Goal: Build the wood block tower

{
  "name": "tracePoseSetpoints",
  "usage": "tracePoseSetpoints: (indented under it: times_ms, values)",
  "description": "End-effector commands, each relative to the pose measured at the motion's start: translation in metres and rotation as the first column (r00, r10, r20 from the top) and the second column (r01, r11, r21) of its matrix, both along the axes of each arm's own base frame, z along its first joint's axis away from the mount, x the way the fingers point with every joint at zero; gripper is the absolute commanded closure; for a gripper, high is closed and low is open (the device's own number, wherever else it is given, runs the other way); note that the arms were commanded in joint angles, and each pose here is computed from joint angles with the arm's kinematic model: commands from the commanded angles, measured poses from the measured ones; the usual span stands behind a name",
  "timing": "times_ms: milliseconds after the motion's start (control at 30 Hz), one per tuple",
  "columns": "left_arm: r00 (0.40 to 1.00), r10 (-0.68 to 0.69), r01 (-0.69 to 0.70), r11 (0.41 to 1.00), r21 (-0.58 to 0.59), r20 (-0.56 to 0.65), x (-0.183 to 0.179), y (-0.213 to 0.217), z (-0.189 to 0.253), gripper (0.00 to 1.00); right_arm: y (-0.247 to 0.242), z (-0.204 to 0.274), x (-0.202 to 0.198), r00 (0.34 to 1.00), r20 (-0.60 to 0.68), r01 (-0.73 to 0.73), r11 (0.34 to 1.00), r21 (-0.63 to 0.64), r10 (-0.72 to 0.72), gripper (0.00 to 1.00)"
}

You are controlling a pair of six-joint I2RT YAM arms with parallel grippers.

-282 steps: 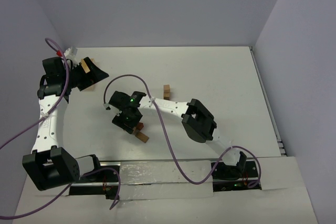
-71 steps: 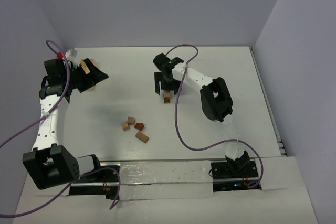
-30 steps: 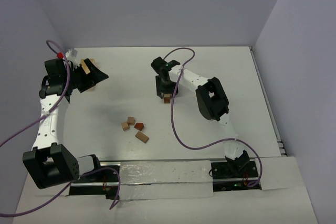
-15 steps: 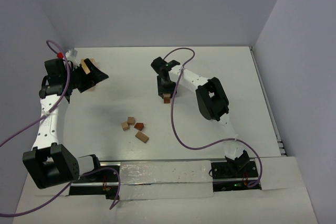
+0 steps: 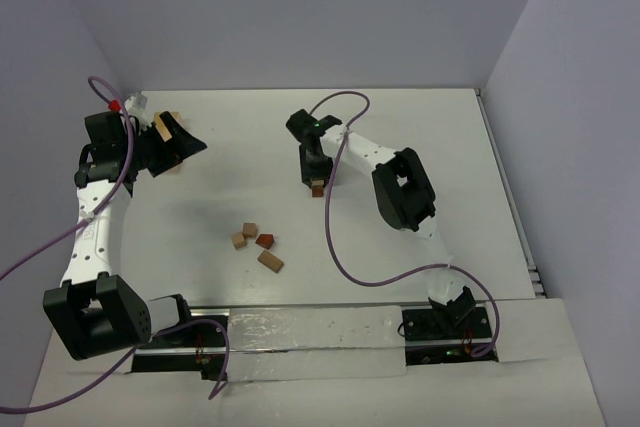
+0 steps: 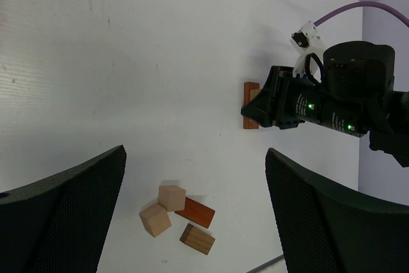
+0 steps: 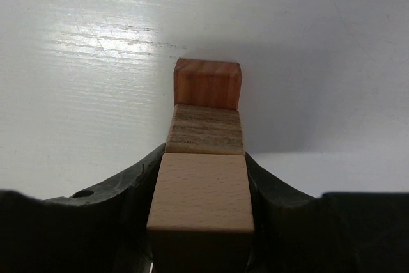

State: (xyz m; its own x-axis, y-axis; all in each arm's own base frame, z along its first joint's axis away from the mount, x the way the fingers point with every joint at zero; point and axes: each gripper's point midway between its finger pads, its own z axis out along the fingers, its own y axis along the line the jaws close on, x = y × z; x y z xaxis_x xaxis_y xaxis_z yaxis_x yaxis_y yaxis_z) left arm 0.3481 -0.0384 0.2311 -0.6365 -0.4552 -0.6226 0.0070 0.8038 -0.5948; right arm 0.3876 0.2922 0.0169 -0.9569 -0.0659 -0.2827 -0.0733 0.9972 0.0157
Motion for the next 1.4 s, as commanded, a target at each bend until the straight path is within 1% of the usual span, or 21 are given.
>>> tracePoseSetpoints:
  times_ms: [0, 400, 567, 733, 833, 933, 1367]
  values:
    - [0.998, 0.001, -0.001, 1.0, 0.002, 0.056, 0.008, 0.002, 0.01, 0.04, 0.007, 0.011, -0.006, 1.0, 0.018, -0.015, 1.0, 0.011, 0.015, 0.53]
    - [0.998, -0.003, 0.003, 1.0, 0.0, 0.056, 0.008, 0.001, 0.01, 0.04, 0.006, 0.011, -0.009, 1.0, 0.017, -0.023, 1.0, 0.016, 0.023, 0.59]
    - [0.999, -0.002, 0.002, 1.0, 0.0, 0.051, 0.008, 0.002, 0.009, 0.05, 0.008, 0.01, -0.01, 1.0, 0.011, -0.027, 0.999, 0.022, 0.027, 0.63]
    - [0.999, 0.0, 0.0, 1.0, 0.001, 0.052, 0.008, 0.002, 0.01, 0.05, 0.008, 0.007, -0.011, 1.0, 0.006, -0.028, 0.999, 0.02, 0.028, 0.62]
    - [0.999, 0.0, 0.0, 1.0, 0.0, 0.05, 0.008, 0.002, 0.01, 0.05, 0.008, 0.007, -0.012, 1.0, 0.006, -0.028, 0.999, 0.019, 0.028, 0.54]
    - [0.999, -0.002, 0.002, 1.0, -0.001, 0.049, 0.009, 0.002, 0.01, 0.05, 0.009, 0.007, -0.012, 0.999, 0.004, -0.032, 0.999, 0.021, 0.032, 0.5]
    - [0.999, -0.001, 0.001, 1.0, -0.002, 0.048, 0.009, 0.002, 0.01, 0.05, 0.009, 0.003, -0.017, 1.0, 0.003, -0.03, 1.0, 0.003, 0.03, 0.56]
